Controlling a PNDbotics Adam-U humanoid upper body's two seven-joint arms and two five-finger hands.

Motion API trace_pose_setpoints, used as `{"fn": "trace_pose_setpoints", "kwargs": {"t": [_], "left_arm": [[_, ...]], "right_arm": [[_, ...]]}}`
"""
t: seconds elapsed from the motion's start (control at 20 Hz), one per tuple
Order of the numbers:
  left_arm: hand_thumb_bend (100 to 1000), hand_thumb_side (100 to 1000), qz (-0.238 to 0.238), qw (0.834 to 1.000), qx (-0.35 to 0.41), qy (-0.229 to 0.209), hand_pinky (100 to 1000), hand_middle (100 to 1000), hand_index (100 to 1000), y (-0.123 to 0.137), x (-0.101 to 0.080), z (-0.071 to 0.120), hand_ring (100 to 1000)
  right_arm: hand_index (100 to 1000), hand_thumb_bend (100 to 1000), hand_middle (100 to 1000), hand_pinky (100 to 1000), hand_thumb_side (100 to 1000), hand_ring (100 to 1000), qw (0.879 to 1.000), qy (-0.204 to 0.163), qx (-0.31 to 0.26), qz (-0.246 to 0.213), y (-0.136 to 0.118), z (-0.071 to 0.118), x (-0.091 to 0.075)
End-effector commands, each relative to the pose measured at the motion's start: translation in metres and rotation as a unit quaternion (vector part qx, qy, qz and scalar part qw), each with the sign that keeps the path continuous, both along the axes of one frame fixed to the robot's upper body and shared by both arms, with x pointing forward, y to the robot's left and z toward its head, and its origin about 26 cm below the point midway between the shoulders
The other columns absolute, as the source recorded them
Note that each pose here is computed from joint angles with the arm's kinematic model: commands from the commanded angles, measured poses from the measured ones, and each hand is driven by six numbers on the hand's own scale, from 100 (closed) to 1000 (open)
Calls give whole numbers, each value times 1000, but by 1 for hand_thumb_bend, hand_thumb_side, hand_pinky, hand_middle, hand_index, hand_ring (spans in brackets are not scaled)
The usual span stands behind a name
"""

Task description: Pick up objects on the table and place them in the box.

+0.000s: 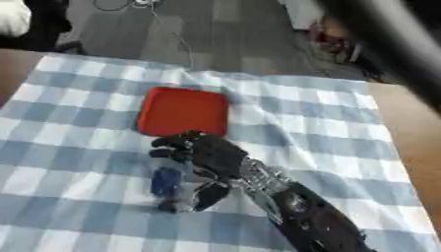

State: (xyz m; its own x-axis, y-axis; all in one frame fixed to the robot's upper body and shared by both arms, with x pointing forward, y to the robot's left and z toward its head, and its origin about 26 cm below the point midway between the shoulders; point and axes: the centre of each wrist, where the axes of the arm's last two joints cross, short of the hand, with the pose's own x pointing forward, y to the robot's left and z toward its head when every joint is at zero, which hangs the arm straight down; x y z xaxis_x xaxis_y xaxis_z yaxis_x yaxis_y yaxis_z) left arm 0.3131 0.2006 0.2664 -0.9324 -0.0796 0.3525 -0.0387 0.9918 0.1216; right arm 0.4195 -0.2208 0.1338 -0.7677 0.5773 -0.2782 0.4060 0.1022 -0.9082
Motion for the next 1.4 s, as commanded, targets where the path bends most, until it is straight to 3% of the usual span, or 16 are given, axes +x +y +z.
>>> {"fn": "trace_pose_setpoints", "kwargs": {"t": [0.05,1.4], "left_arm": [[301,1000,-5,1000,-2,-17,834,1000,874,0,-3,8,842],[303,1000,-22,999,-6,-30,831,1000,875,-6,-3,13,840]], "right_arm": [[920,470,871,690,1000,775,1000,-19,-4,-2,1,10,4],[916,370,870,541,1000,746,997,-55,-41,-39,-1,9,23]]}}
